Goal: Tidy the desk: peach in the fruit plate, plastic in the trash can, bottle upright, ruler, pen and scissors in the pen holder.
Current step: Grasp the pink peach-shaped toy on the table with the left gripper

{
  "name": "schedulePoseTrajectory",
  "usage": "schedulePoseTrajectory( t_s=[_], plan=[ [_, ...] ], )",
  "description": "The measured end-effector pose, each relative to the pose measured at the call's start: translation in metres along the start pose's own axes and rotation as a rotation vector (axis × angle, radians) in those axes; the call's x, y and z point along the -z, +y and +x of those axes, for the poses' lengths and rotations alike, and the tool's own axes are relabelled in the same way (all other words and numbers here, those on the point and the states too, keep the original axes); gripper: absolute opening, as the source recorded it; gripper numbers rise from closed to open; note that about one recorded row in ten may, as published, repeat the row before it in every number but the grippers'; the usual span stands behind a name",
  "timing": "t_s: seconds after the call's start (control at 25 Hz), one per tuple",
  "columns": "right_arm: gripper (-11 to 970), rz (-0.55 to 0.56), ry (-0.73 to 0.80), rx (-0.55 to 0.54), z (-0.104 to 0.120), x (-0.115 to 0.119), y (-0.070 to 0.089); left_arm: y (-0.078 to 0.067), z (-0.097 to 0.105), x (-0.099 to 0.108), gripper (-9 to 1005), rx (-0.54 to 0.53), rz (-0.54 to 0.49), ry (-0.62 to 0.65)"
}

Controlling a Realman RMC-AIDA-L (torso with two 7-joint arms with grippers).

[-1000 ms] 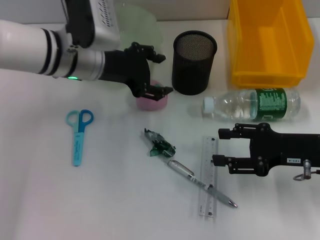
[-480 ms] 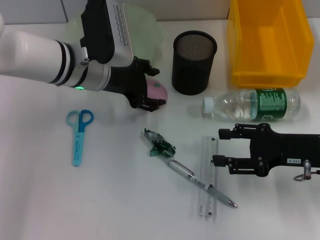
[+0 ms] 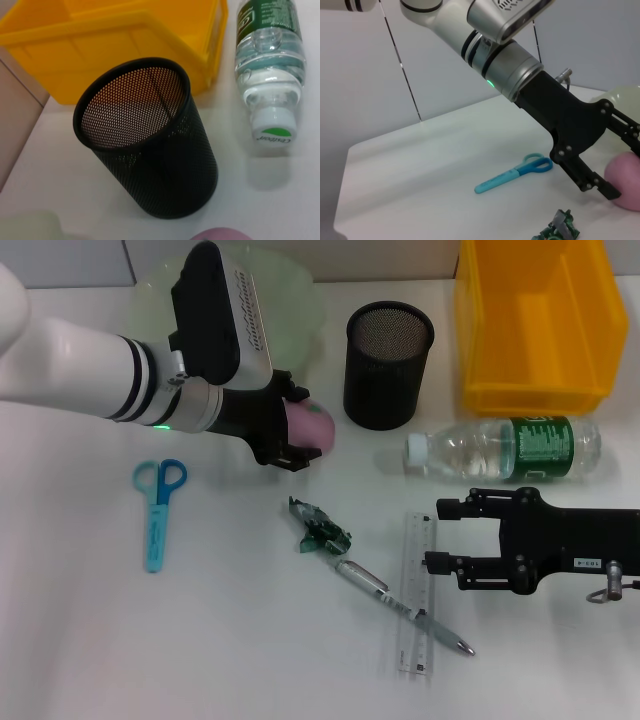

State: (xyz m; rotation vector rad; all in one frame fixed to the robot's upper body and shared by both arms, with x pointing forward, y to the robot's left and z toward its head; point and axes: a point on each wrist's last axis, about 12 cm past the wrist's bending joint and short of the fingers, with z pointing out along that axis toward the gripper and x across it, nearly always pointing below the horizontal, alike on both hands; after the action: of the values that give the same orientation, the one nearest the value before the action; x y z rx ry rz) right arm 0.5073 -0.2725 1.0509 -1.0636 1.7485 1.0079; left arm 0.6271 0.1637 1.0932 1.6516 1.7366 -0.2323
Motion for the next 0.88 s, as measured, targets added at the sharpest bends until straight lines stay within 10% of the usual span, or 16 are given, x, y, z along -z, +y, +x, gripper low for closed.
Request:
schedulePoseTrajectory(
  t_s=[0.88],
  plan=[
    [744, 0.0, 0.004, 0.0, 0.0013, 0.0003, 0.0006, -0.0024, 0.0029, -0.004, 757, -0.001, -0.008, 0.017]
  ],
)
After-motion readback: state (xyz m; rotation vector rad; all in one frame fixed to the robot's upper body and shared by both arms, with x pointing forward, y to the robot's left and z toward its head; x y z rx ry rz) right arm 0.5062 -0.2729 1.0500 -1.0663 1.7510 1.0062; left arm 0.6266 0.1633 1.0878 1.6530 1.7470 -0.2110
